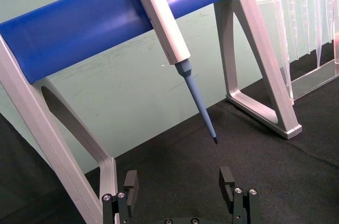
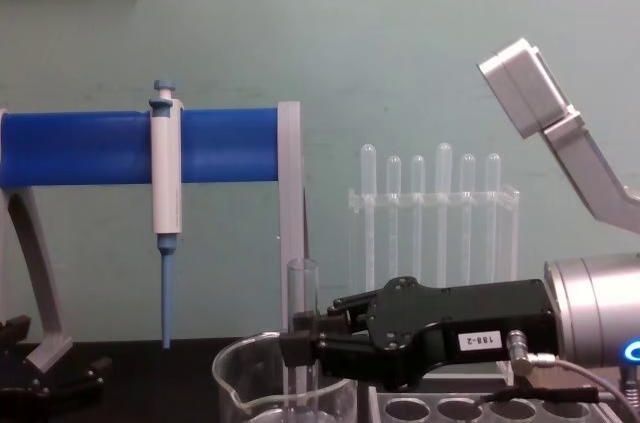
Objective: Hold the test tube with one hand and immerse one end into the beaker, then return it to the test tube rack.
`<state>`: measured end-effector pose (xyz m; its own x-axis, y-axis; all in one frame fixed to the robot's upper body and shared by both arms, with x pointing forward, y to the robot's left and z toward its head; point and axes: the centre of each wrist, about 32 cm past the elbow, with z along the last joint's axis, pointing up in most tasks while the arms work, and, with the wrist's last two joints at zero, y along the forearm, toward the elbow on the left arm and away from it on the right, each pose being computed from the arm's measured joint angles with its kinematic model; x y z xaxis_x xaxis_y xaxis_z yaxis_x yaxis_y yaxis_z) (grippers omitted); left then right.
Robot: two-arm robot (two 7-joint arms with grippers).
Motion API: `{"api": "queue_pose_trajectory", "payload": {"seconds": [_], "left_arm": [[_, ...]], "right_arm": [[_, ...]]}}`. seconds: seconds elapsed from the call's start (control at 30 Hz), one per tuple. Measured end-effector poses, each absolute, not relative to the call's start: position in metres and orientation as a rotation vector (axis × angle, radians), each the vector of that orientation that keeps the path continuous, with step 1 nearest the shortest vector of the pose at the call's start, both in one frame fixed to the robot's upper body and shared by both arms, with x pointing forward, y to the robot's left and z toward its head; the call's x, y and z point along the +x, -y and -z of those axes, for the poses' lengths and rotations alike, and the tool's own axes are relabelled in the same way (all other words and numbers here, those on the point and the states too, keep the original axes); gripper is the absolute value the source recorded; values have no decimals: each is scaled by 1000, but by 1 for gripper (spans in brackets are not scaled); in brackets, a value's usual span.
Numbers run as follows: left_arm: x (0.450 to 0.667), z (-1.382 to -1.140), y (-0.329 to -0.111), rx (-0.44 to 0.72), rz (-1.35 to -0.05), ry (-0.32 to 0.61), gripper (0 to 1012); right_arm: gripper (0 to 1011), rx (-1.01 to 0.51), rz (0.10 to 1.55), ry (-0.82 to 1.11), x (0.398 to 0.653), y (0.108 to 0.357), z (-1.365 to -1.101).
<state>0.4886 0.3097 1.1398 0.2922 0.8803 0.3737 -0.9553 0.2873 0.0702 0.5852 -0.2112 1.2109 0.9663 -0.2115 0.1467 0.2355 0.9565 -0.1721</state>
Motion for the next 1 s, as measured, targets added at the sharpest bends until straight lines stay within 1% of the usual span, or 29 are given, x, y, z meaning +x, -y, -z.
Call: {"api": "queue_pose_trajectory", "payload": {"seconds": [1.0], "left_arm": [[489, -1140, -310, 304, -1248, 285, 1000]], "right_arm": [[238, -191, 227, 125, 585, 211, -1210]]}}
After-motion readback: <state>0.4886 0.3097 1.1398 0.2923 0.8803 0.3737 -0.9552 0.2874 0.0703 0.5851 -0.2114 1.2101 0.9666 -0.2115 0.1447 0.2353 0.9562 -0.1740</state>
